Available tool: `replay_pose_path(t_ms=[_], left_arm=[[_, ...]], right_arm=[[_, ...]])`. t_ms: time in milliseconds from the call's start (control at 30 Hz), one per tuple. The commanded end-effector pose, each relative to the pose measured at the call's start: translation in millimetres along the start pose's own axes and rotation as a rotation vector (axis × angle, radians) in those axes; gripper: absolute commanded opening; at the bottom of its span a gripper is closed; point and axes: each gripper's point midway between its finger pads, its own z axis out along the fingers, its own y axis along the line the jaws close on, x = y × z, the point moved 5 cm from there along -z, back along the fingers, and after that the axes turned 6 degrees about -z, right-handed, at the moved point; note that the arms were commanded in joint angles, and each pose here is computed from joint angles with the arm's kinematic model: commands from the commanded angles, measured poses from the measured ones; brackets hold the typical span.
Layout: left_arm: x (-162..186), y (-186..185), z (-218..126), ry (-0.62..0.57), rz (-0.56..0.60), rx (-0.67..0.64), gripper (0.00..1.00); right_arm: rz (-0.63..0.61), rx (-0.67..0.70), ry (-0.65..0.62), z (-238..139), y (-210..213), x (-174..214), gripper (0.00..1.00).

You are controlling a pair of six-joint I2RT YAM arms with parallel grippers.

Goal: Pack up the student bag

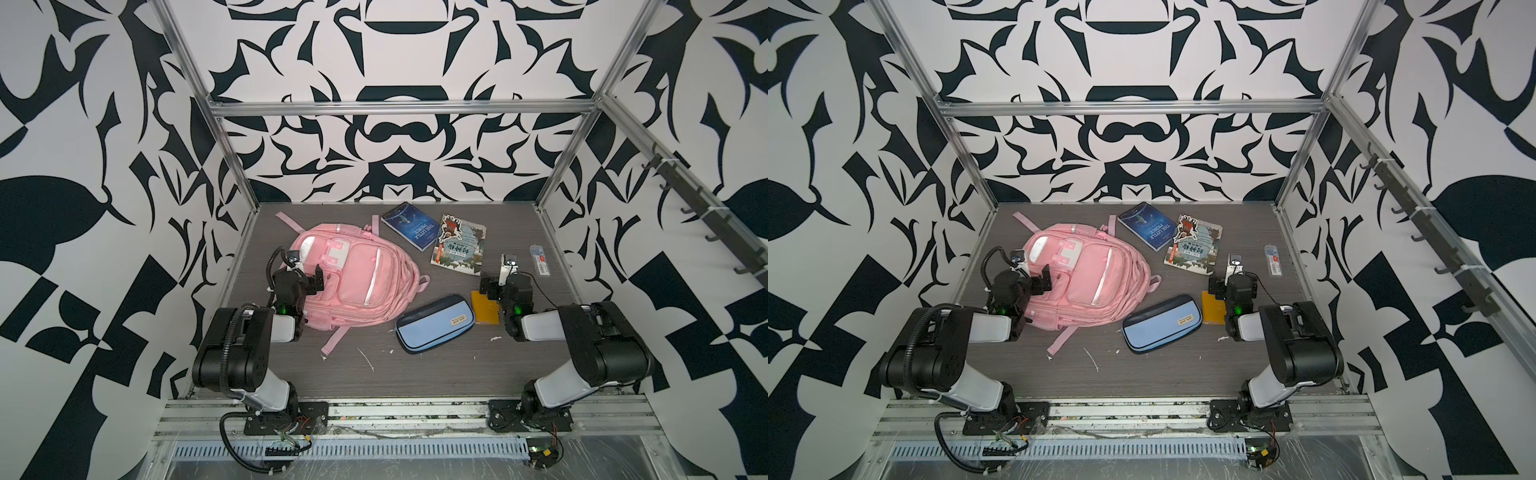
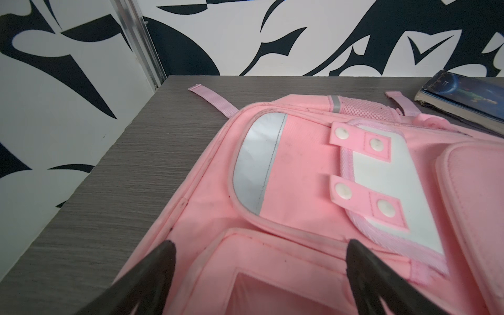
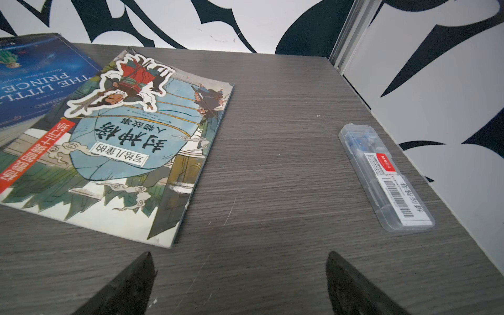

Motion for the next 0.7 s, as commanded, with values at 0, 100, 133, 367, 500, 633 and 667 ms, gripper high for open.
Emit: replay_pose_path(t_ms=[0, 100, 133, 367, 500, 633, 667], left_arm=[[8.0, -1.4, -1.3, 0.024, -0.009, 0.013, 0.99], [7.9, -1.2, -1.3, 0.024, -0.009, 0.011, 0.99], [8.1, -1.3, -1.2, 0.024, -0.008, 0.012, 0.99], [8.0, -1.7, -1.3, 0.024, -0.008, 0.013, 0.99], [8.2, -1.7, -1.3, 0.025, -0.008, 0.013, 0.99], [8.3, -1.8, -1.2, 0.025, -0.008, 0.013, 0.99], [8.2, -1.7, -0.9, 0.026, -0.007, 0.013, 0.99]], right_arm=[[-0.001, 0.003, -0.038, -1.2, -1.8, -8.7, 0.99], [-0.001, 0.002, -0.037, -1.1, -1.4, -8.4, 0.99], [-0.001, 0.003, -0.036, -1.2, -1.6, -8.2, 0.99], [0.0, 0.002, -0.037, -1.0, -1.7, -8.4, 0.99], [-0.002, 0.001, -0.037, -0.6, -1.5, -9.0, 0.99], [-0.003, 0.0, -0.035, -0.4, -1.3, -8.4, 0.99], [-0.002, 0.0, -0.037, -0.2, -1.2, -9.1, 0.99]])
